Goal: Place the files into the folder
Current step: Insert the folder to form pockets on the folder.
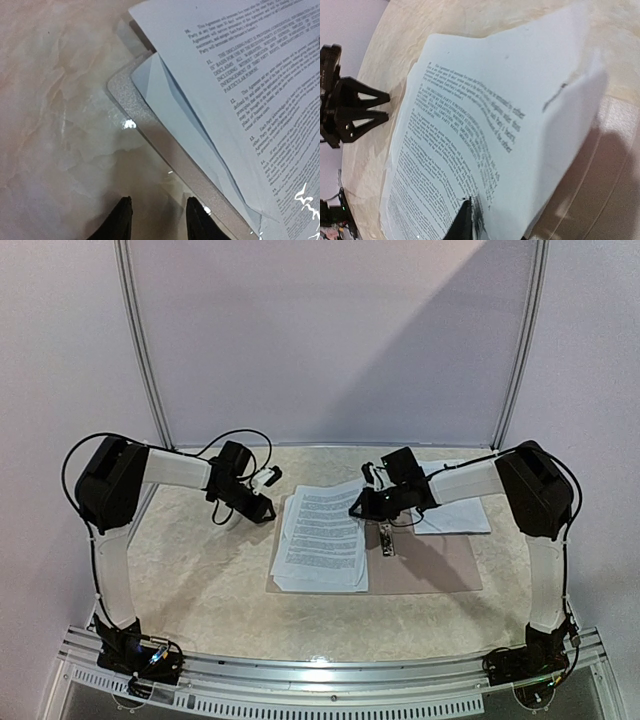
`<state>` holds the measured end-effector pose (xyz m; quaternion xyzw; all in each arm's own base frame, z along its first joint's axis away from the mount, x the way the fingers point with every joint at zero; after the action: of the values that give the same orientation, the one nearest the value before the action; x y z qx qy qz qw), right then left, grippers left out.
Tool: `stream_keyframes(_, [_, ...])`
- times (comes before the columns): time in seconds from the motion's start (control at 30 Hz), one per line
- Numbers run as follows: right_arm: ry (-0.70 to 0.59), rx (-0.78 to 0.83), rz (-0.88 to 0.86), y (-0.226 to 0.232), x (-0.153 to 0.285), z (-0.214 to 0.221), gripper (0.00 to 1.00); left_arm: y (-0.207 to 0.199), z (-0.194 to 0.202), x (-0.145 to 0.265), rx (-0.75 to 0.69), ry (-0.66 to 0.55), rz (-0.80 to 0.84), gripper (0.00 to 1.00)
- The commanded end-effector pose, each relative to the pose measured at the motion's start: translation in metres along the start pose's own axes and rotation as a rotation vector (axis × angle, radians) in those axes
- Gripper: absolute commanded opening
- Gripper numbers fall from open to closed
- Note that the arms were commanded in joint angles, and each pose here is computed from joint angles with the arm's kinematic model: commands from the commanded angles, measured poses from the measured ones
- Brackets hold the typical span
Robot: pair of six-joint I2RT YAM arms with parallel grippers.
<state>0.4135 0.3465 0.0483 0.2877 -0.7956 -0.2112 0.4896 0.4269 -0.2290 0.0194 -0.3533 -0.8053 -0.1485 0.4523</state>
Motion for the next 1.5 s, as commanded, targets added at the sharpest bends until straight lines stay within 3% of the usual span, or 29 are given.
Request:
stream_keyframes(0.0, [0.035, -0.017, -0.085, 0.002, -0.009, 0.0, 0.06, 0.0, 0.002, -0.012, 0.036, 0.014, 0.028, 0.36])
stream_keyframes(0.07, [0.075, -0.028, -0.123, 0.002, -0.013, 0.004, 0.0, -0.001, 0.002, -0.016, 0.037, 0.02, 0.038, 0.36])
stream_keyframes(0.47, [0.243, 0.022, -0.264, 0.016, -0.008, 0.035, 0.0, 0.001, 0.001, -0.025, 0.048, 0.045, 0.051, 0.31])
stream_keyframes(0.67, [0.253, 0.096, -0.306, 0.03, -0.004, 0.026, 0.0, 0.004, -0.003, -0.023, 0.033, 0.038, 0.037, 0.31])
stream_keyframes(1.07, [0.296, 0.044, -0.25, 0.012, -0.028, 0.028, 0.0, 0.004, -0.003, -0.025, 0.023, 0.049, 0.041, 0.31])
stream_keyframes(1.47, [0.387, 0.07, -0.3, 0.021, -0.012, 0.047, 0.0, 0.007, 0.003, -0.011, -0.01, 0.048, -0.003, 0.32])
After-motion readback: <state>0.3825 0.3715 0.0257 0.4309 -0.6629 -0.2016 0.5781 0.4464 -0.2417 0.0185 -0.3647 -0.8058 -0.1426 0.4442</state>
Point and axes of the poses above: each gripper's point midway between its finger pads, its own x axis back along the fingers, its own y axis along the line the jaws close on, z = x × y, the point moved 1 cm from there along x, back along the fingers, and after that the axes turned 4 degrees about -x, right-handed, at the moved point
